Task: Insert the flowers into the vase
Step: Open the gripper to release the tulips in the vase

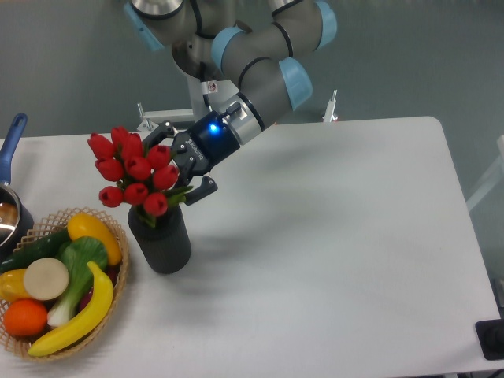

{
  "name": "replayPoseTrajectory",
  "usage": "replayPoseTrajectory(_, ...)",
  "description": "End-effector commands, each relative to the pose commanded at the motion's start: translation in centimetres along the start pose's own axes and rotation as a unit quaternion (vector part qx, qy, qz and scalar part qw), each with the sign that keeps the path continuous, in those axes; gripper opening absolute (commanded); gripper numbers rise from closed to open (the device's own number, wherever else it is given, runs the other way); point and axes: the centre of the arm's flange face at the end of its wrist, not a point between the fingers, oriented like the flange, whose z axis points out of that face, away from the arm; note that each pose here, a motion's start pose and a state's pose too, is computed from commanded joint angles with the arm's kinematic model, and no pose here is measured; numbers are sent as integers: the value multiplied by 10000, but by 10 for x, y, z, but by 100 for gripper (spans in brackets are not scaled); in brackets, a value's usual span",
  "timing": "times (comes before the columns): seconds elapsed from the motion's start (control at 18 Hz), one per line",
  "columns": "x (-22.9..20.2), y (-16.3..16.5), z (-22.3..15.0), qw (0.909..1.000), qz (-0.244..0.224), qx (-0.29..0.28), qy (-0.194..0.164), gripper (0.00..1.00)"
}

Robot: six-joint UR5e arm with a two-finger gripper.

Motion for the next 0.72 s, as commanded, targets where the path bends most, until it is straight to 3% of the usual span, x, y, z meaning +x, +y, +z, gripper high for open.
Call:
replayPoseTrajectory(0.28, -3, -2, -13, 9998, 51, -43, -162, 100)
replayPoseTrajectory(0.44, -2, 3, -14, 9982, 67, -520, -299, 100)
replayPoseTrajectory(0.72, 0, 5, -14, 9957, 90, -843, -386, 100)
